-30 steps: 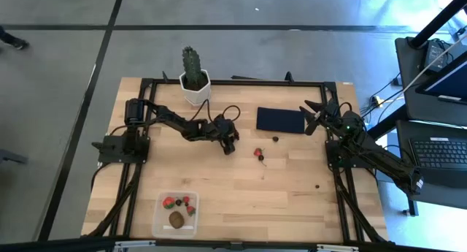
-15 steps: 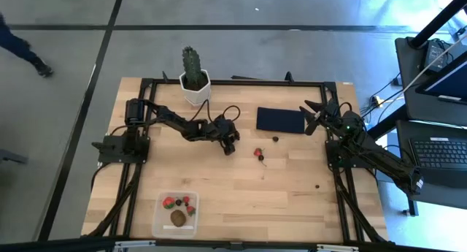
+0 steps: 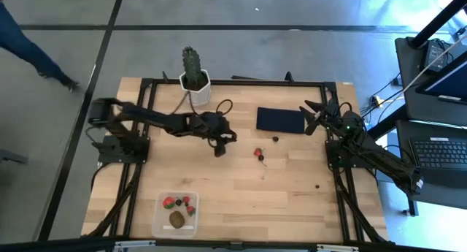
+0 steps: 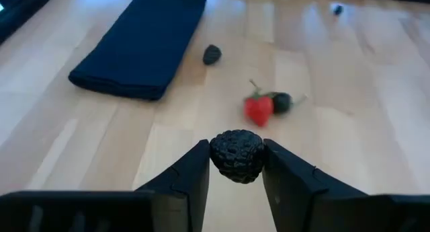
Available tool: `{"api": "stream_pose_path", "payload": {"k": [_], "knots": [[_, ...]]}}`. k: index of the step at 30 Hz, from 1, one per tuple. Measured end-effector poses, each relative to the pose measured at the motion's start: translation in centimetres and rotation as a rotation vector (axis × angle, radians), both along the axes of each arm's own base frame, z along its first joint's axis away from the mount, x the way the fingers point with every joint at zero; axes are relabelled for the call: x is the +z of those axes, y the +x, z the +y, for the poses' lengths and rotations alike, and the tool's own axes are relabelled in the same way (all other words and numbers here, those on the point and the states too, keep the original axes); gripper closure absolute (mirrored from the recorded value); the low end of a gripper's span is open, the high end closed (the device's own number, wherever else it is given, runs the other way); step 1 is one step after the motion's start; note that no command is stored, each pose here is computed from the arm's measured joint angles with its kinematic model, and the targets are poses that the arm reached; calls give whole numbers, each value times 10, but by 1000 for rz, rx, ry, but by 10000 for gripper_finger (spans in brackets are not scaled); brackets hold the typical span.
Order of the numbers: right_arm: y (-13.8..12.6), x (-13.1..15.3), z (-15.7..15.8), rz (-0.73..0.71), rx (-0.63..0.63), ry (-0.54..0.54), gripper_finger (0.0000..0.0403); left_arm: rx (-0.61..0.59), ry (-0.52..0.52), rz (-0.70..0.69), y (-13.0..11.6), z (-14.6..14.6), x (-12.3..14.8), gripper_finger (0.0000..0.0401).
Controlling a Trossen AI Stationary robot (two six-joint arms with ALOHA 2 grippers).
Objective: Pick and placing Produce into tupperware
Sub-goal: Put the blackberry in the transparent bin
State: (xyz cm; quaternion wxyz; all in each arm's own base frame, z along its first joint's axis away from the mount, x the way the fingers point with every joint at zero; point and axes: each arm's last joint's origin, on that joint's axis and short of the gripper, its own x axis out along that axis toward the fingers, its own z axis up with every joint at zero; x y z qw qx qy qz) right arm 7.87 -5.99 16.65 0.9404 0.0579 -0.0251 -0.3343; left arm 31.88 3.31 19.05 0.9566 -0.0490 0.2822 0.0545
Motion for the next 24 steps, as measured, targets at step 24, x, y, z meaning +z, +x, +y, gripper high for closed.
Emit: {"api": "stream_pose_path", "payload": {"k": [24], "knots": [[0,0,0,-83,0,101,205,-295,-415,317,-130,-186,54,299]]}}
